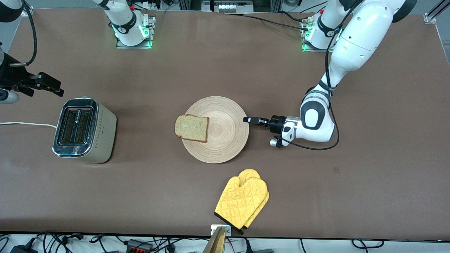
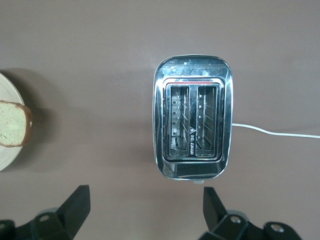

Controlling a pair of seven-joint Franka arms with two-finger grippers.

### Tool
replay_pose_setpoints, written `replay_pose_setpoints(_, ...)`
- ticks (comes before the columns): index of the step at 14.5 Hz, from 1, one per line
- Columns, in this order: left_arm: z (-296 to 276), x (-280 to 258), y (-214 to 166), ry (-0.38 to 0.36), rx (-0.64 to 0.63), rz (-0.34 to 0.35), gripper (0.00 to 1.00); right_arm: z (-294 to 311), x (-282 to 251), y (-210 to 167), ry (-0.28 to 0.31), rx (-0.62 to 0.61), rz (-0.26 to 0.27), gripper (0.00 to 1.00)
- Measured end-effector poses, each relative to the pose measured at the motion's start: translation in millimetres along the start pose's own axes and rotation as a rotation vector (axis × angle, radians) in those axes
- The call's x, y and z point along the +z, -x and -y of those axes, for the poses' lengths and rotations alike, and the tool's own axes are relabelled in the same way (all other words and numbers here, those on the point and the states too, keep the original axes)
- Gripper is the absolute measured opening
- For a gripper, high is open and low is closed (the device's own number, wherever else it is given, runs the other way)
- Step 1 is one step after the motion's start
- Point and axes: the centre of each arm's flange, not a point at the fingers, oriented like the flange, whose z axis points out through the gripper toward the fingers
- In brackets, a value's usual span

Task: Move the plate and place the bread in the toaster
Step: 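Slide the wooden plate with bread toward the table middle with the left gripper, then withdraw the left gripper while the right gripper reaches the bread slice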

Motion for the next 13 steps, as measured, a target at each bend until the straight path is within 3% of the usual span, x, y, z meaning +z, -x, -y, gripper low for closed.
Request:
replay_pose_setpoints(9, 5, 25, 3, -0.03, 0.001, 0.013, 0.1, 1, 1, 0, -0.001, -0.002, 0.002, 1.0)
replay_pose_setpoints(13, 5, 27, 3, -0.029, 0.0, 0.015, 0.13, 28, 28, -11, -0.002, -0.046, 0.032, 1.0)
